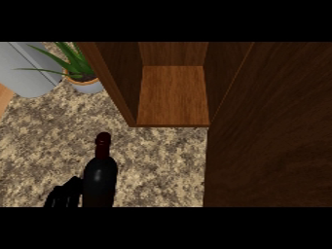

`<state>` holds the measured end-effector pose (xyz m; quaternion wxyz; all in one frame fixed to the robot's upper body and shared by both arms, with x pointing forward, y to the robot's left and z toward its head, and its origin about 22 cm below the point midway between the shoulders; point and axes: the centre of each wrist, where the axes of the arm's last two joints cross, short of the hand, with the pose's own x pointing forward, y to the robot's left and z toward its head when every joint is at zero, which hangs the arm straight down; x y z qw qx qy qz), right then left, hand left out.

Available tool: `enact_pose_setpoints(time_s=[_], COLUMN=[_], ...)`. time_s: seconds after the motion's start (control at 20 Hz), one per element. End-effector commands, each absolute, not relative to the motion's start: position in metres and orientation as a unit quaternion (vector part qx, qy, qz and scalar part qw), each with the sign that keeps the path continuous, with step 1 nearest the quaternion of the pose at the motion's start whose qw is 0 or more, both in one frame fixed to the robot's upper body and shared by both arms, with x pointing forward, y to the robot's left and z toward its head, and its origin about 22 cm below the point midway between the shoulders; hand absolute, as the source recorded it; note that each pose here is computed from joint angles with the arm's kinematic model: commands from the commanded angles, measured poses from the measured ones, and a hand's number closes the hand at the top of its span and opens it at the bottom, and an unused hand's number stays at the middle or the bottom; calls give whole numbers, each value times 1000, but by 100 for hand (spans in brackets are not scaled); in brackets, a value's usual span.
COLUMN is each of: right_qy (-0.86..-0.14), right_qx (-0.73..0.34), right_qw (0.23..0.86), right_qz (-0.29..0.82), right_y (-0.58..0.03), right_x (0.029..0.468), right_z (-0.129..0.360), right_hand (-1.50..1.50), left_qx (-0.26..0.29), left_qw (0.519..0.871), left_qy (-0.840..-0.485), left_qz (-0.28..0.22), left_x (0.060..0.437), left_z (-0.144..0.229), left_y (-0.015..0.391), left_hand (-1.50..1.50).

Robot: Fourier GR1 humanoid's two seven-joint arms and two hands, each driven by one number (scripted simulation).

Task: Pick up the wine, place it into the cabinet and close the cabinet

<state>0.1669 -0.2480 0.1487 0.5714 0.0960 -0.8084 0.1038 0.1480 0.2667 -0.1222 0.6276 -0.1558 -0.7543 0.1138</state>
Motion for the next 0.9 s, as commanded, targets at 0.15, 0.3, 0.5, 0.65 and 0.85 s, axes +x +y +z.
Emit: enact_pose_setpoints(time_s=[0.15,0.3,0.5,0.65,0.85], right_qy=[-810,-803,-808,-806,-807], right_qx=[96,96,101,94,103], right_qw=[568,577,572,575,573], right_qz=[108,113,102,105,104], right_y=[-238,-250,-251,-254,-252], right_x=[162,168,167,175,161], right_z=[142,152,156,151,155], right_hand=[-150,-150,-150,-150,-150], left_qx=[-170,-189,-181,-171,-186], left_qw=[610,605,592,586,597], left_qy=[-766,-765,-778,-786,-772], left_qz=[112,116,109,104,115], left_x=[153,154,181,189,205], left_z=[-61,-41,-11,-3,15], left_y=[232,217,210,190,183], left_hand=[150,150,150,150,150])
